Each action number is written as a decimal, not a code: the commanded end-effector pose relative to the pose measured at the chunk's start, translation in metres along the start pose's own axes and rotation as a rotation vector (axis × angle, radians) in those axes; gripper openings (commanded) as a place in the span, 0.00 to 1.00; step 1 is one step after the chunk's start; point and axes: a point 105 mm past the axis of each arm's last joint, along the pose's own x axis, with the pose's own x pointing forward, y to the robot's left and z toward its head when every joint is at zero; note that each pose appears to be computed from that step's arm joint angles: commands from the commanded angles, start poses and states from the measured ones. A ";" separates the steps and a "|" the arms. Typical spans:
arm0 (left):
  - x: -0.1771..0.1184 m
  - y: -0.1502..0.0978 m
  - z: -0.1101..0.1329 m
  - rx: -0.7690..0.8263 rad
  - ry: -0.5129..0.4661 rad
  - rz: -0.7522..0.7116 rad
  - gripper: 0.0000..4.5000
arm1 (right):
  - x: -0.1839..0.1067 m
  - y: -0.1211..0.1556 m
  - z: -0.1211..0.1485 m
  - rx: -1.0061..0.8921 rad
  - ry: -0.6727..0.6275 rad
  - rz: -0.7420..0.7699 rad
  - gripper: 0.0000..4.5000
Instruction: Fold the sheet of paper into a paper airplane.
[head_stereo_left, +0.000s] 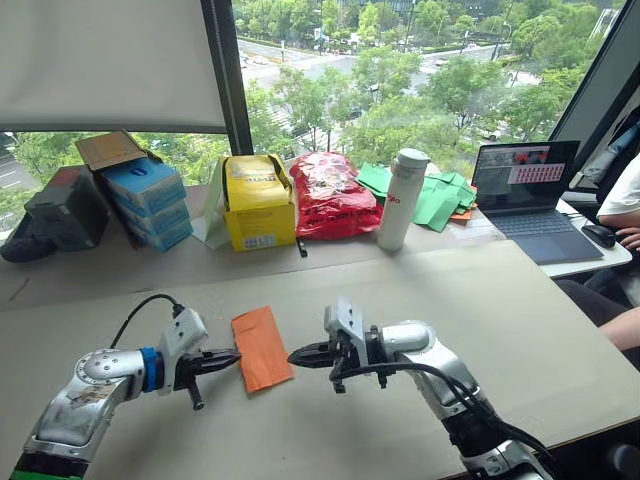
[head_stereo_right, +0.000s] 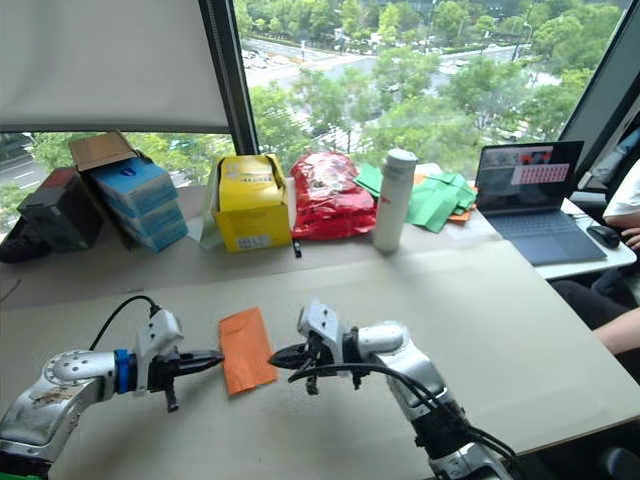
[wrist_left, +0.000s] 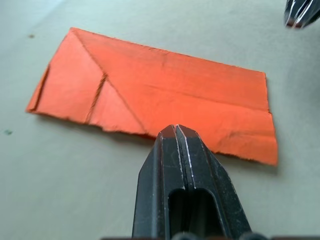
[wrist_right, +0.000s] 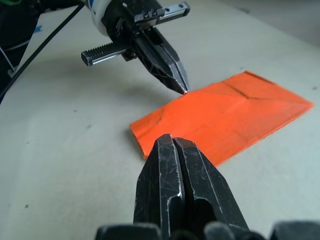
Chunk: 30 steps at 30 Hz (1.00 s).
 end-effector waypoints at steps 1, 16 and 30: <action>-0.007 -0.003 0.007 0.010 -0.023 -0.007 0.00 | -0.013 0.002 0.022 -0.013 -0.072 -0.016 0.00; 0.045 -0.006 0.027 0.077 -0.076 -0.056 0.00 | -0.023 -0.021 0.005 -0.045 0.035 -0.158 0.00; 0.085 -0.017 0.045 0.155 -0.114 -0.184 0.00 | 0.021 -0.045 0.017 -0.103 0.048 -0.193 0.00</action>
